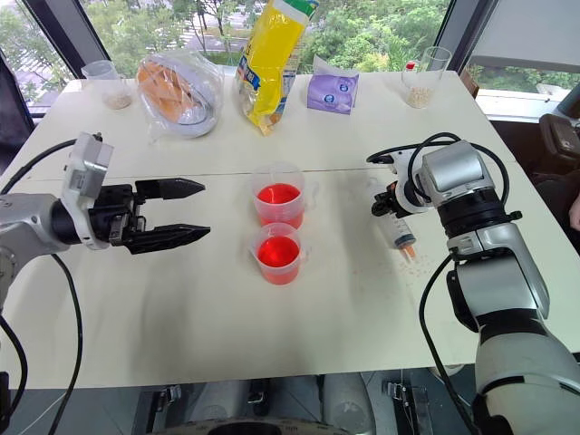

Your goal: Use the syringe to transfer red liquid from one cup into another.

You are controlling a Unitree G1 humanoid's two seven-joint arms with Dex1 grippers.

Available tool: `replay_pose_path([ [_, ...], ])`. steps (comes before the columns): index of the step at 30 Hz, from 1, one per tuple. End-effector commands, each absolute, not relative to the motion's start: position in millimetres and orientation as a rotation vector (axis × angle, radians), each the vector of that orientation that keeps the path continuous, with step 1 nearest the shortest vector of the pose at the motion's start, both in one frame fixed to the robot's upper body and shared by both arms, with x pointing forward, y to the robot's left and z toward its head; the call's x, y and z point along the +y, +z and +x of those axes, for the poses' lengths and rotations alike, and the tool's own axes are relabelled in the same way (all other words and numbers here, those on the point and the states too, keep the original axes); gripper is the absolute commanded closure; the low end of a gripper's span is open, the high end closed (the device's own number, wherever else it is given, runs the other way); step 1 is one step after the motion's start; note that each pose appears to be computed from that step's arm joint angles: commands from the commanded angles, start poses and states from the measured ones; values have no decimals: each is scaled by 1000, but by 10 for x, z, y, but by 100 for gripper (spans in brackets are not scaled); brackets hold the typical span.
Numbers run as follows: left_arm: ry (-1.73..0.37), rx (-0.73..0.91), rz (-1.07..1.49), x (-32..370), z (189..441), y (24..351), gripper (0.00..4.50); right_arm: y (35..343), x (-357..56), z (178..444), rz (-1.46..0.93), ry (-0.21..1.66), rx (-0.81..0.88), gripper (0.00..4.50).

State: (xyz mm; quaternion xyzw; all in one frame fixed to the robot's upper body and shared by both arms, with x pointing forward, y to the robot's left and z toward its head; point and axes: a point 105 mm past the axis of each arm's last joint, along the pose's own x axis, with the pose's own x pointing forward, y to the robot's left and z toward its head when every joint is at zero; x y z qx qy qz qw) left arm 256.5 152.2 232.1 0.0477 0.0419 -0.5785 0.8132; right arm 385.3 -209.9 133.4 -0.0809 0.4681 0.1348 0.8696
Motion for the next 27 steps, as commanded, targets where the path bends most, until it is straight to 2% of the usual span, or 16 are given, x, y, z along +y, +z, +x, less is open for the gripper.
replay_pose_path([
  [1, -1230, 41, 128, 1545, 2562, 2430, 0, 1514, -2014, 3858, -159, 316, 929, 309],
  [4, -1233, 40, 136, 1549, 2583, 2435, 0, 1894, -1937, 3926, -162, 346, 779, 309],
  [8, -1239, 27, 149, 1554, 2646, 2486, 0, 2889, -1516, 3979, -44, 556, 273, 309],
  [13, -1250, 13, 166, 1563, 2710, 2542, 0, 3452, -1132, 3763, 43, 736, -154, 309],
  [16, -1253, 8, 172, 1569, 2735, 2575, 0, 3515, -931, 3711, 110, 785, -253, 309],
  [19, -1254, 2, 177, 1582, 2748, 2615, 0, 3444, -722, 3625, 177, 895, -300, 309],
  [27, -1243, -18, 182, 1616, 2791, 2694, 0, 2774, -536, 3698, 208, 931, -281, 309],
])
